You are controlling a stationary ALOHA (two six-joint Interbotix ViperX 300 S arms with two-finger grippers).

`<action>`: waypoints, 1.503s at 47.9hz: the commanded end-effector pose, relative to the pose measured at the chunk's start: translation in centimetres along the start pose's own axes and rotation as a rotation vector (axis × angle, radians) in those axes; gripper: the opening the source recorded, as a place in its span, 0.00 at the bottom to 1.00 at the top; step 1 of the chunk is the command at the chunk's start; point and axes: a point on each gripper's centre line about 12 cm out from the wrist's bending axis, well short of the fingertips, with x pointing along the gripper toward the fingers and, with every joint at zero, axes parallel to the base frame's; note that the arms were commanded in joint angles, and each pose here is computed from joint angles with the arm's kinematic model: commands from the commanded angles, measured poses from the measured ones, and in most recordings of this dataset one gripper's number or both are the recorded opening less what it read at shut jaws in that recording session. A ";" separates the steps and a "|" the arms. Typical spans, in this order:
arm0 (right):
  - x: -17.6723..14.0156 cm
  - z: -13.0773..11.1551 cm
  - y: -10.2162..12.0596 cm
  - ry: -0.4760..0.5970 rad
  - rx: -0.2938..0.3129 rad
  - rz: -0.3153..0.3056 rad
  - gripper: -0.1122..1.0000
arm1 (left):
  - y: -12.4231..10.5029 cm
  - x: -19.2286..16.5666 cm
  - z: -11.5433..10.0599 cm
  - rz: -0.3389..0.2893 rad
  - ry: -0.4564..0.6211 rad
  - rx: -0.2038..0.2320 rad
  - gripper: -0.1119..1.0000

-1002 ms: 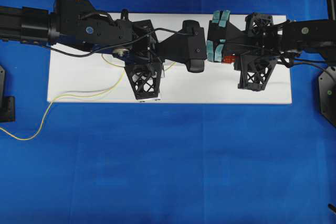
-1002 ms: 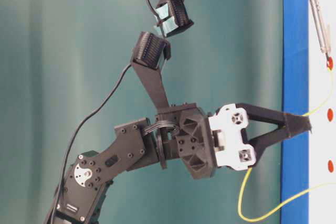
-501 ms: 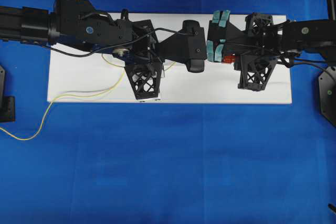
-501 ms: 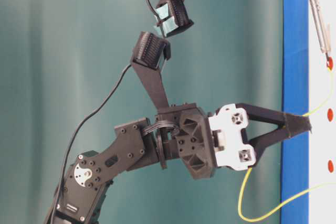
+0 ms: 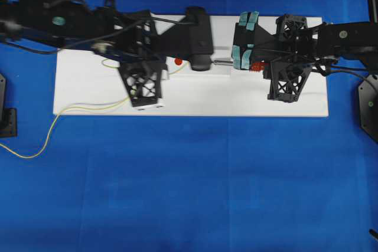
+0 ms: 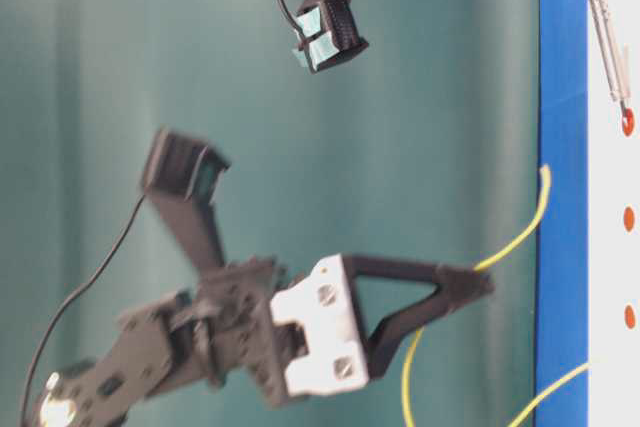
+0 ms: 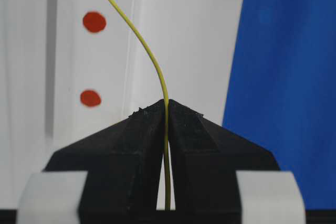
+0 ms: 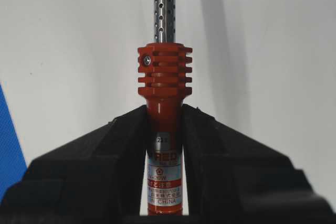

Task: Touch the tip of the soldering iron to the tip of the solder at the mark.
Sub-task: 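Withdraw both tools from the strip and lower them to the table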

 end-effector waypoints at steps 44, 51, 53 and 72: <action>-7.8 -3.1 -1.0 -0.345 0.085 0.054 0.16 | 0.0 -4.1 -3.3 -0.012 -0.196 -0.001 0.11; -7.9 -2.8 -0.8 -0.355 0.124 0.073 0.16 | -0.4 -4.2 -3.5 -0.023 -0.208 -0.006 0.11; -8.1 -2.7 -0.5 -0.367 0.137 0.088 0.16 | -0.8 -4.3 -3.5 -0.031 -0.212 -0.007 0.11; -9.7 -3.1 7.4 -0.472 0.005 0.329 0.16 | -9.1 -5.7 -6.1 -0.216 -0.321 0.026 0.11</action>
